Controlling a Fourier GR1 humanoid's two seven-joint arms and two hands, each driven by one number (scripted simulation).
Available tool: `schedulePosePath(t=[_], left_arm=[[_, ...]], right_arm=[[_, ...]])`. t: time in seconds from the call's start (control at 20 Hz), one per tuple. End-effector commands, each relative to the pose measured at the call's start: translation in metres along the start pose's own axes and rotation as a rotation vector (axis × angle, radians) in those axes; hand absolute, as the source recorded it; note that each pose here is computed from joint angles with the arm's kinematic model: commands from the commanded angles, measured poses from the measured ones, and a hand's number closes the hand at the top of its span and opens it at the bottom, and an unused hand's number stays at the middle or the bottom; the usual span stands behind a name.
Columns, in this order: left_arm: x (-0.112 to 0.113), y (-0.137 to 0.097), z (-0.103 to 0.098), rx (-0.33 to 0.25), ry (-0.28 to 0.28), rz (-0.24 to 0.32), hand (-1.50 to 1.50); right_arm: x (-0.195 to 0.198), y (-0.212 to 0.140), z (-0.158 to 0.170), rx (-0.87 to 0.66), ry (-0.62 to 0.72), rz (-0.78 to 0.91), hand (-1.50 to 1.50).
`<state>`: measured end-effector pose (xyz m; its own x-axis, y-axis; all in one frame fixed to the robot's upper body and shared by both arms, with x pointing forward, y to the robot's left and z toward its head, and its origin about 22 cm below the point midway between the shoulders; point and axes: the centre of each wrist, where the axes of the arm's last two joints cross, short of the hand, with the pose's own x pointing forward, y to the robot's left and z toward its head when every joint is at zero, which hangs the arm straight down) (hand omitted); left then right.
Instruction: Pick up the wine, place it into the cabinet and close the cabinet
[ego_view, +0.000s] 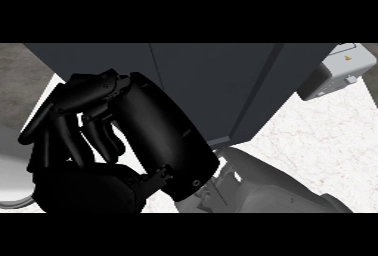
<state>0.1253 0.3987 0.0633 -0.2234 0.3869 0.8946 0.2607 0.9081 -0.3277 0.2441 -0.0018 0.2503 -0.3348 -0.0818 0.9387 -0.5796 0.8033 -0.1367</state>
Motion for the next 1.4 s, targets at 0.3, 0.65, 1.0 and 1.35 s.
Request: schedulePosePath(t=[0.3,0.65,1.0,1.35], left_arm=[[0.015,0.026,0.004,0.045,-0.071,-0.056,-1.50],[0.020,0.025,0.000,0.045,-0.078,-0.057,-1.50],[0.033,0.032,0.001,0.036,-0.065,-0.047,-1.50],[0.039,0.038,0.000,0.068,-0.056,-0.075,-1.50]], right_arm=[[-0.019,-0.026,-0.045,0.356,0.196,-0.062,1.50],[-0.049,-0.028,-0.068,0.675,0.405,-0.059,1.50],[-0.064,-0.048,-0.094,0.656,0.442,-0.152,1.50],[-0.094,-0.076,-0.096,0.697,0.395,-0.272,1.50]])
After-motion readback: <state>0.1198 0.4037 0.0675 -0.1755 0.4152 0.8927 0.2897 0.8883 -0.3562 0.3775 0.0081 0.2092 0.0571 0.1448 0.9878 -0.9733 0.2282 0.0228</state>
